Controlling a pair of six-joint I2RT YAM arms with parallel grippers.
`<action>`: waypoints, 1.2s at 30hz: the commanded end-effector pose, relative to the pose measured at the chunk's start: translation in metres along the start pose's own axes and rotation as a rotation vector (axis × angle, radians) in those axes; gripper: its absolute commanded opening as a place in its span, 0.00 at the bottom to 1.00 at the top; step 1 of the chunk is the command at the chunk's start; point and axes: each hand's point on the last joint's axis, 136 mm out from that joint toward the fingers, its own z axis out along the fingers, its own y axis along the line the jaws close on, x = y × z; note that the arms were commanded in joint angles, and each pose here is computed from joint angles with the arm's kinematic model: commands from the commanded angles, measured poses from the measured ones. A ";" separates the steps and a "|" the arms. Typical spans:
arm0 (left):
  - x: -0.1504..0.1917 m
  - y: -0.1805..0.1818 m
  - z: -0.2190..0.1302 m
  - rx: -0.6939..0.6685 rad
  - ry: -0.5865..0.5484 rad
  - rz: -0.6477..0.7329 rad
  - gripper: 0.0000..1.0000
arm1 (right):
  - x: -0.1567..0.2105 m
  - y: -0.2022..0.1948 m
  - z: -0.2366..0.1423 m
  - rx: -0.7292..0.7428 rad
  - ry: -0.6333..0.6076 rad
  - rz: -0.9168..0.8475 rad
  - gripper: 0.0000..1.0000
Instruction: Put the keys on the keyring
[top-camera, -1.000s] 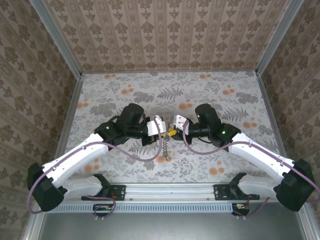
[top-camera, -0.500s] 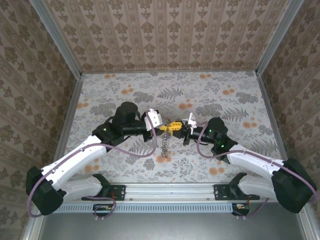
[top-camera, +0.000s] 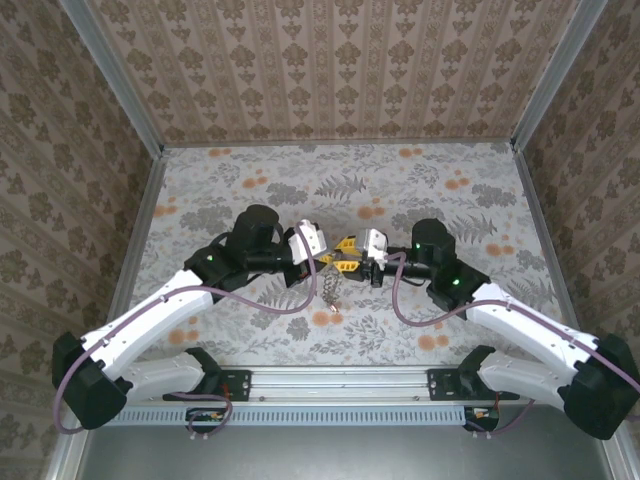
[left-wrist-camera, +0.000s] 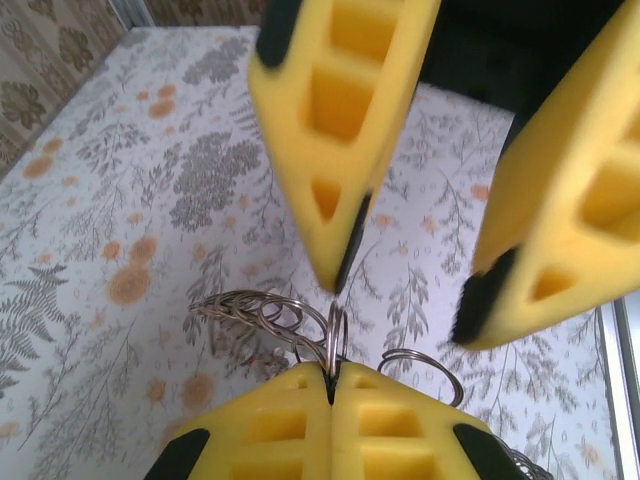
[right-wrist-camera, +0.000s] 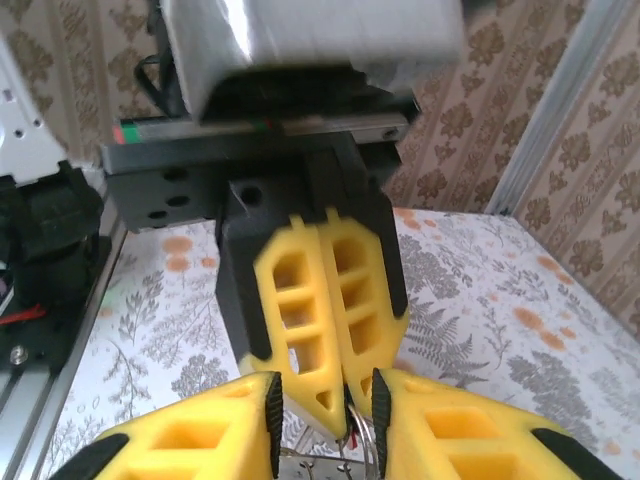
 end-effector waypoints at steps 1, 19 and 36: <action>-0.006 0.000 -0.005 -0.003 0.055 0.073 0.00 | 0.034 0.022 -0.007 -0.105 0.181 -0.049 0.34; -0.010 -0.018 0.008 0.080 0.076 0.169 0.00 | 0.041 0.006 0.001 -0.047 0.238 0.034 0.35; -0.013 -0.022 0.007 0.094 0.056 0.209 0.00 | 0.052 0.004 0.000 -0.051 0.246 0.042 0.35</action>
